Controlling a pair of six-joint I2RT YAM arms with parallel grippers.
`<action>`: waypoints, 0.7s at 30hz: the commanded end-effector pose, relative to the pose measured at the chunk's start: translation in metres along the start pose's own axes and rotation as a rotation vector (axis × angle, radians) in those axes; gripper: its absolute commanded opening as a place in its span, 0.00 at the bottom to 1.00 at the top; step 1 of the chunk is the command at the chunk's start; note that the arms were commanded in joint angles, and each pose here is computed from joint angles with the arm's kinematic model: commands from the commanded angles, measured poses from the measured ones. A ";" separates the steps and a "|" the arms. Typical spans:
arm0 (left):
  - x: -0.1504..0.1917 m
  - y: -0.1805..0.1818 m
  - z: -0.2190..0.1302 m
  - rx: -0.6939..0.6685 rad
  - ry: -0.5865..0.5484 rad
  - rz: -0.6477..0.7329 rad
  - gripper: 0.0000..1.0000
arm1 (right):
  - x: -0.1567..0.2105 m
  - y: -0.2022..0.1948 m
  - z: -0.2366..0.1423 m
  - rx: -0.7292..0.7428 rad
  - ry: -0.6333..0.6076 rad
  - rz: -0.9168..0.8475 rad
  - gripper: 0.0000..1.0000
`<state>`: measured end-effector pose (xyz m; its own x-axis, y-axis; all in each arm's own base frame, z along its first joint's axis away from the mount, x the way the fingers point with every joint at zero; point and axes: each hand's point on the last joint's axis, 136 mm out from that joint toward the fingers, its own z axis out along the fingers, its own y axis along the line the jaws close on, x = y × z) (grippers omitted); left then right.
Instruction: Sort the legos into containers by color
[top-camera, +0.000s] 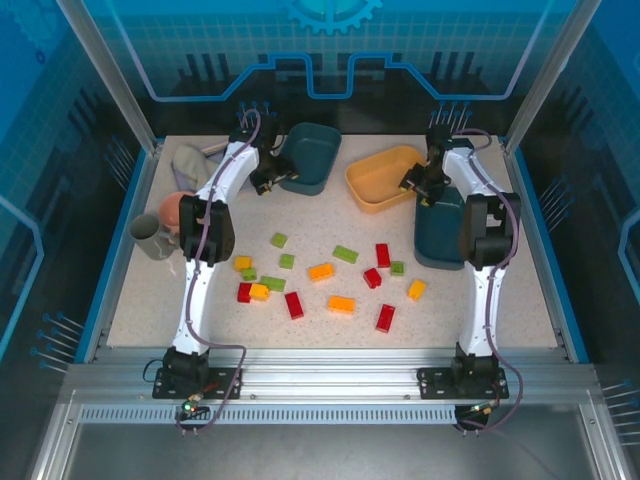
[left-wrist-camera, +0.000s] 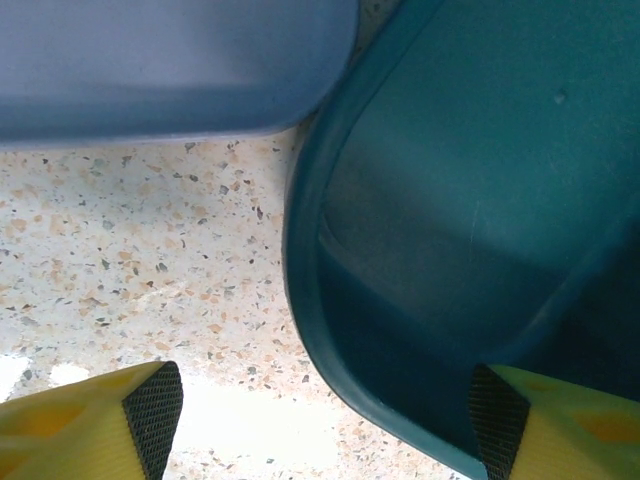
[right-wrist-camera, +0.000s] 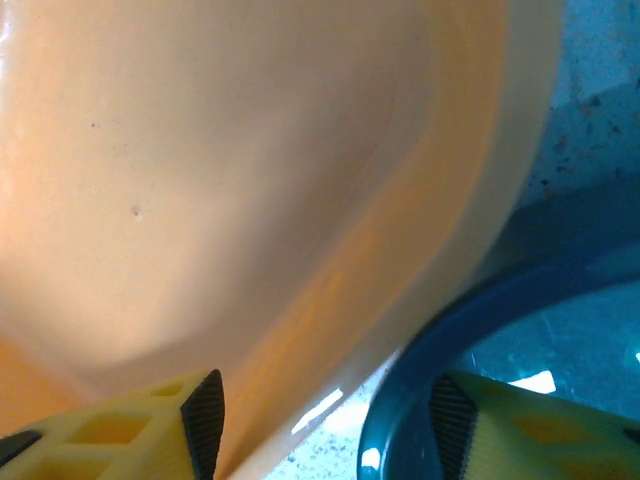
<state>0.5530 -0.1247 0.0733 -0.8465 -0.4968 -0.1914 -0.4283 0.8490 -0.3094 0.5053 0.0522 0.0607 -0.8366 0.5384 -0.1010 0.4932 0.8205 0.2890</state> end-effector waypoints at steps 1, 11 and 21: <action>0.005 -0.008 0.003 0.020 0.023 -0.019 0.78 | 0.005 -0.004 0.002 0.054 0.022 0.000 0.50; 0.025 -0.015 0.013 0.025 0.085 -0.012 0.63 | -0.014 -0.009 0.005 0.078 0.005 -0.009 0.22; 0.069 -0.024 0.001 0.035 0.155 -0.004 0.47 | -0.029 0.002 0.007 0.060 -0.006 -0.132 0.04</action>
<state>0.5224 -0.1672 0.0473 -0.8795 -0.4692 -0.0793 -0.4245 0.8489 -0.3148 0.5312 0.0372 0.0682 -0.8627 0.4785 -0.1638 0.4423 0.8708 0.2148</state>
